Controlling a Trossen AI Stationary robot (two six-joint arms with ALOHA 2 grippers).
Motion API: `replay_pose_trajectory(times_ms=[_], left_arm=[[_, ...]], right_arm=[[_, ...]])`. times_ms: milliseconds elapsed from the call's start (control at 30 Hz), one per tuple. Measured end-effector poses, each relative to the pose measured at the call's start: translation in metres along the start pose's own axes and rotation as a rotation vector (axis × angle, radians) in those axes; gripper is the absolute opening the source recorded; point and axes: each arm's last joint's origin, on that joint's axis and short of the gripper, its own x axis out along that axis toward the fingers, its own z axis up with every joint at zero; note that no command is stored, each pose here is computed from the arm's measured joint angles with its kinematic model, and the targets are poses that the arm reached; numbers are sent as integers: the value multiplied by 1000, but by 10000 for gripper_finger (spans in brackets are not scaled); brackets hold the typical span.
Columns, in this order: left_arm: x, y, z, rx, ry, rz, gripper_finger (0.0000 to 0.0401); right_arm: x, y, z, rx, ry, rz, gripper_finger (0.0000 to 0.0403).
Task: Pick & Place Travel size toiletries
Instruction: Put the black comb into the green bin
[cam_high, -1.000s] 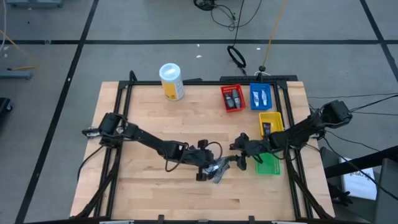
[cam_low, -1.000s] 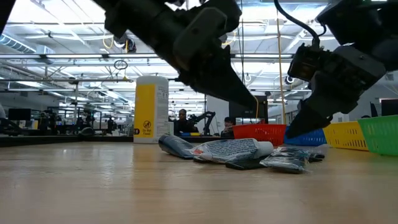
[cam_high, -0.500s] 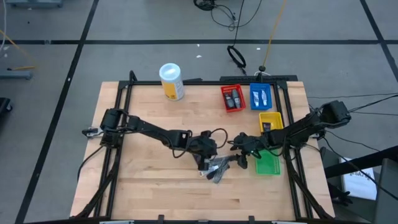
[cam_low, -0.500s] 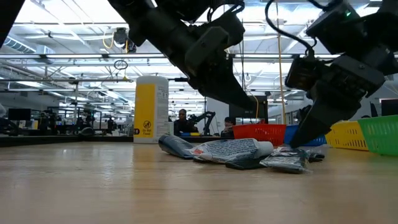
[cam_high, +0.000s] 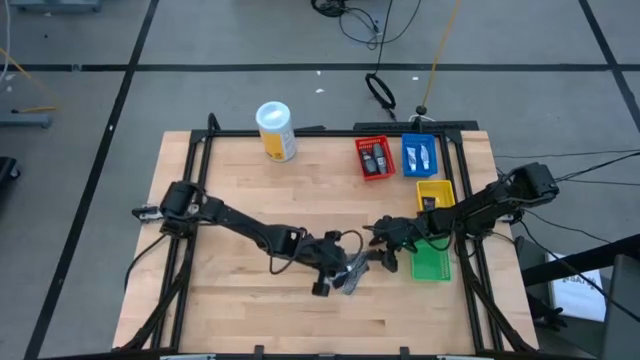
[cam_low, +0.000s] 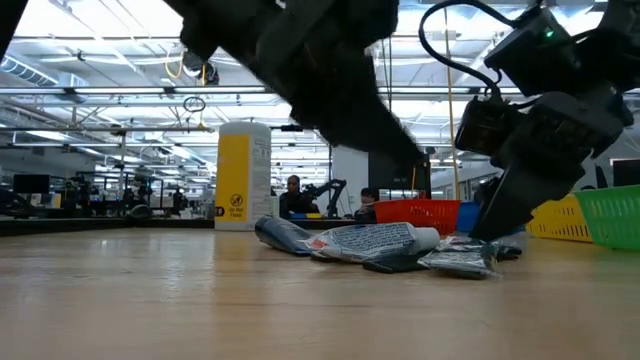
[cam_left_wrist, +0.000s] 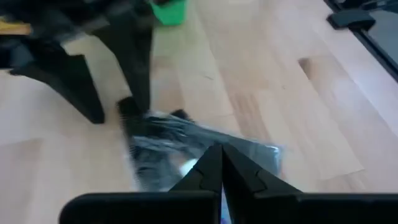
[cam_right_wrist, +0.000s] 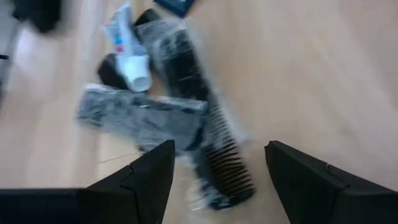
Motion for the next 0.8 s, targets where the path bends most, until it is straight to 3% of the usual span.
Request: replay_pose_trajectory(times_ms=[267,600,800], left_arm=[[35,12,-32,-90,62,86,6],[36,40,-36,-161,73,155,3],[33,42,-35,-160,81,184,8]], right_arm=[[1,0,-2,85,80,95,241],[1,-1,-3,71,86,90,210],[0,-11,0,118,60,13,195]])
